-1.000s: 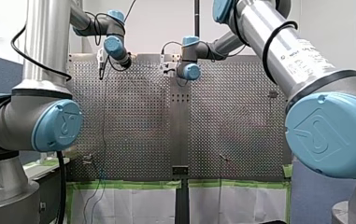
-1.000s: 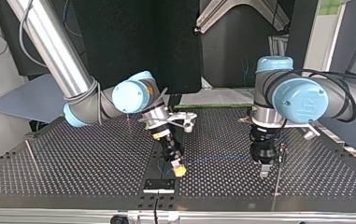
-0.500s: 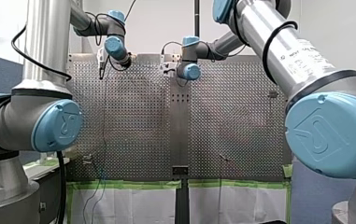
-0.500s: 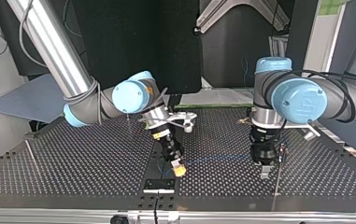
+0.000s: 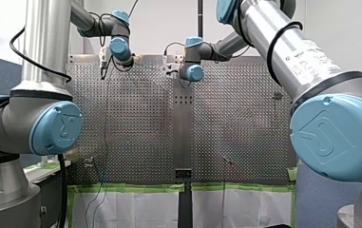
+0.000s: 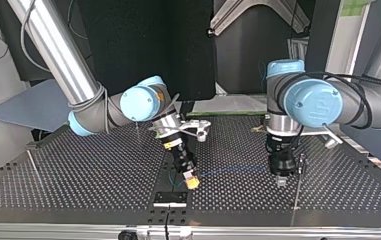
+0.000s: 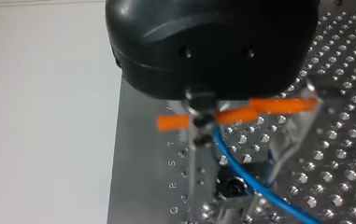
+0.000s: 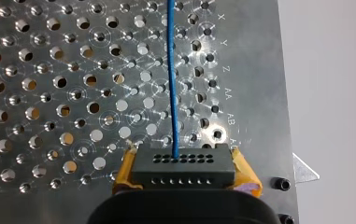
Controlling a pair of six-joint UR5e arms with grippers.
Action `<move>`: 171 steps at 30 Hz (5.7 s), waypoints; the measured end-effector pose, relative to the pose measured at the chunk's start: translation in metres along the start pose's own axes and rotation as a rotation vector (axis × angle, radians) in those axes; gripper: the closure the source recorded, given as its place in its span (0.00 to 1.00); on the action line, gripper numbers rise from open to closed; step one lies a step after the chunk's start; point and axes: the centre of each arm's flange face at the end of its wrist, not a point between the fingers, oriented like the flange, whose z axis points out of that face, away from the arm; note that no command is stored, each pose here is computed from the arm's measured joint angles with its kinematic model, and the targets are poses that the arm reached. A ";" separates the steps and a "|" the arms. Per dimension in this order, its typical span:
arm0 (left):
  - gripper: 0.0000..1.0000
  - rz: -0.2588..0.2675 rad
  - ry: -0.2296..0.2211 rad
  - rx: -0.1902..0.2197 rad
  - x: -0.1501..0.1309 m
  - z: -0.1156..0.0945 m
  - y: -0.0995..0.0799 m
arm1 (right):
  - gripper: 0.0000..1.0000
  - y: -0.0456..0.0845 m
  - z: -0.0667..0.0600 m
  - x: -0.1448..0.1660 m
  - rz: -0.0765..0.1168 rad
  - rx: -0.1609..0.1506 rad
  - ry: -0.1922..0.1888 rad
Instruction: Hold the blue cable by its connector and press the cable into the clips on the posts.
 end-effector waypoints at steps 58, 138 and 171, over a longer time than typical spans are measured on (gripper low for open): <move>1.00 0.034 0.169 0.112 0.264 -0.095 -0.181 | 1.00 0.041 -0.090 -0.172 -0.056 -0.376 -0.092; 1.00 0.170 -0.005 0.118 0.476 -0.130 -0.257 | 1.00 0.113 -0.414 -0.451 0.034 -0.465 -0.401; 1.00 0.198 0.097 0.263 0.561 -0.192 -0.362 | 1.00 0.237 -0.412 -0.362 0.081 -0.493 -0.181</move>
